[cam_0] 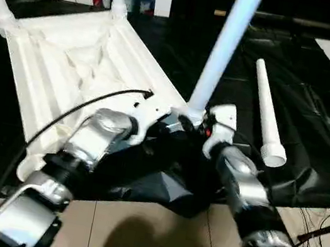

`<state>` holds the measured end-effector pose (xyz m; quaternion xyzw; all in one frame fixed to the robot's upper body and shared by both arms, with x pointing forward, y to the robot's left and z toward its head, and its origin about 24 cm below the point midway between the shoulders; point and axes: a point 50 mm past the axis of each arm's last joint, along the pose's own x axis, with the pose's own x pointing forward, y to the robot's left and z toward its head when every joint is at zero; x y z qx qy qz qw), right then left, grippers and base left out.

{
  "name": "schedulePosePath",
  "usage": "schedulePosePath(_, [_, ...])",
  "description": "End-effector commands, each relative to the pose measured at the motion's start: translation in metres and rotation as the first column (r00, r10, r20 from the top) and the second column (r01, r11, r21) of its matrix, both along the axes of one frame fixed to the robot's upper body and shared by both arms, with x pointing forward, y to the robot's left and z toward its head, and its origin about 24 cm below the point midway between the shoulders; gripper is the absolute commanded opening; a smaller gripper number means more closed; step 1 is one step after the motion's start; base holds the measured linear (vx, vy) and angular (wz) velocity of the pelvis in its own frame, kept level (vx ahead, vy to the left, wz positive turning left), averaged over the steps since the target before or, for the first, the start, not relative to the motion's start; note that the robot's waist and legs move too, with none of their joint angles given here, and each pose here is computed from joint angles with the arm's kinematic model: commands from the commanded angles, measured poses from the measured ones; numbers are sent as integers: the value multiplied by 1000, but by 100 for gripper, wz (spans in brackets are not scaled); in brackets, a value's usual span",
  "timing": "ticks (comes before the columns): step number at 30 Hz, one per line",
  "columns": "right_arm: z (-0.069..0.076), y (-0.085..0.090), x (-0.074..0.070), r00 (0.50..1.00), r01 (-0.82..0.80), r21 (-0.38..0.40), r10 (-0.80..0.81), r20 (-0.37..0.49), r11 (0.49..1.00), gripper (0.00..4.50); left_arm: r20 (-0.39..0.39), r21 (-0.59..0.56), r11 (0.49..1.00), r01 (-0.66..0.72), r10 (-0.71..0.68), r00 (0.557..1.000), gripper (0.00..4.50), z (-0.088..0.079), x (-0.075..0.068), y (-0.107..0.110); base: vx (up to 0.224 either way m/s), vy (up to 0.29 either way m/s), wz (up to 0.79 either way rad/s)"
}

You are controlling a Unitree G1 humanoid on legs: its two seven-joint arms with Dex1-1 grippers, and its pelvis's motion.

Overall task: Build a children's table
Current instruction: Rotate leg to tighten

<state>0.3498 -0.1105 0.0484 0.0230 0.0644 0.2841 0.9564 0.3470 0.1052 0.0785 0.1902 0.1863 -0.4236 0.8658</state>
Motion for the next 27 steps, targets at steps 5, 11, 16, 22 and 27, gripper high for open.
schedulePosePath(5, [15,-19,-12,957,-281,-90,286,51,956,370,-64,-27,988,150,-152,986,0,-9,-17,8,0,0,0])
schedulePosePath(11, [21,-31,-27,879,-464,-161,475,41,871,370,-95,-60,920,388,-392,915,0,-4,-40,13,0,0,0])
schedulePosePath(16, [19,-31,-34,816,-562,-220,578,6,797,370,-127,-64,887,458,-463,877,0,-3,-51,16,0,0,0])
schedulePosePath(22, [16,-25,-34,802,-583,-225,598,-5,781,335,-126,-62,887,457,-462,878,0,-4,-51,17,0,0,0])
schedulePosePath(27, [15,-24,-35,794,-597,-210,608,-16,774,292,-126,-59,888,455,-459,879,0,-3,-51,18,0,0,0])
